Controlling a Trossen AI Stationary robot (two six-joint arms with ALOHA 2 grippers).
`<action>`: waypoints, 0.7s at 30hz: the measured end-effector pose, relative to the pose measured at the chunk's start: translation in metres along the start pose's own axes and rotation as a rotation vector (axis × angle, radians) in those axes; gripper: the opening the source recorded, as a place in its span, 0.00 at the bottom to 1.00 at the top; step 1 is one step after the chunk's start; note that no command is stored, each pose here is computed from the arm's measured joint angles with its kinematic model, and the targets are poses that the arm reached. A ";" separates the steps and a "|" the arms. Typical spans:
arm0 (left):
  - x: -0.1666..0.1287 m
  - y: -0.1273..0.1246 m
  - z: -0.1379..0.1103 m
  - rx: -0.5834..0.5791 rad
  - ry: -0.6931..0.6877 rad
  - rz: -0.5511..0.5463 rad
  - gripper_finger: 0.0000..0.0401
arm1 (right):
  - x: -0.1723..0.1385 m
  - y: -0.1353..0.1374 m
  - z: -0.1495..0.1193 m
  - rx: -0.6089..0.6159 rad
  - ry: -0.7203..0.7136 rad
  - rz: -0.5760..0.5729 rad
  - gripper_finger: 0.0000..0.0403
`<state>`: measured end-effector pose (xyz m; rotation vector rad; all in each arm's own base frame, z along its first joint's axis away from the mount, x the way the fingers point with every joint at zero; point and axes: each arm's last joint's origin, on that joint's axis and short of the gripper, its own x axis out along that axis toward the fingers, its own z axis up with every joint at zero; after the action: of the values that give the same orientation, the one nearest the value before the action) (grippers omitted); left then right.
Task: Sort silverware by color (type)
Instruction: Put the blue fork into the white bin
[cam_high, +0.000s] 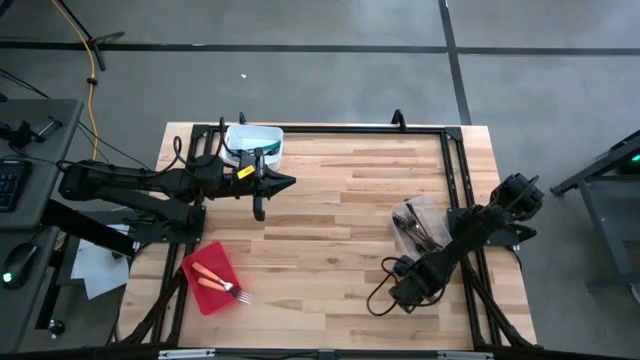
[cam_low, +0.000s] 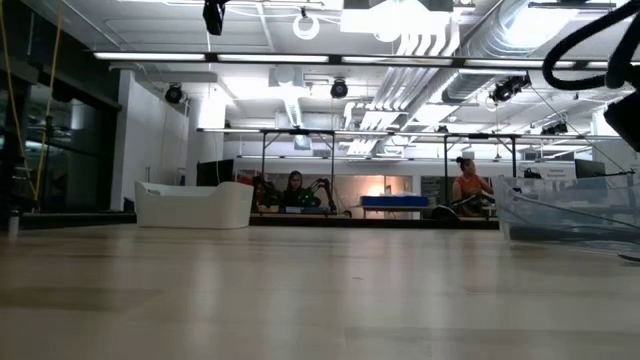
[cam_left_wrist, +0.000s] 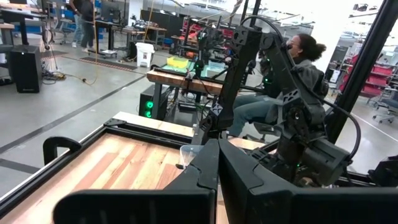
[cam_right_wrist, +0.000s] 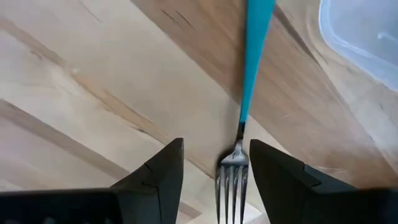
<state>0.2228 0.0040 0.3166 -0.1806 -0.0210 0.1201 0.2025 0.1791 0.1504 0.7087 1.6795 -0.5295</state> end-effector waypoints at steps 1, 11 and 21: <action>0.000 0.000 0.000 0.000 0.000 0.000 0.00 | -0.001 0.001 0.000 -0.002 -0.002 0.002 0.42; 0.000 0.000 0.000 0.000 0.000 0.000 0.00 | -0.017 0.009 -0.003 -0.033 -0.013 0.001 0.42; 0.000 0.000 0.000 0.000 0.001 0.000 0.00 | -0.012 0.000 -0.012 0.142 -0.020 0.070 0.42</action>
<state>0.2228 0.0040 0.3165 -0.1802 -0.0203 0.1205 0.1960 0.1854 0.1648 0.8599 1.6033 -0.6085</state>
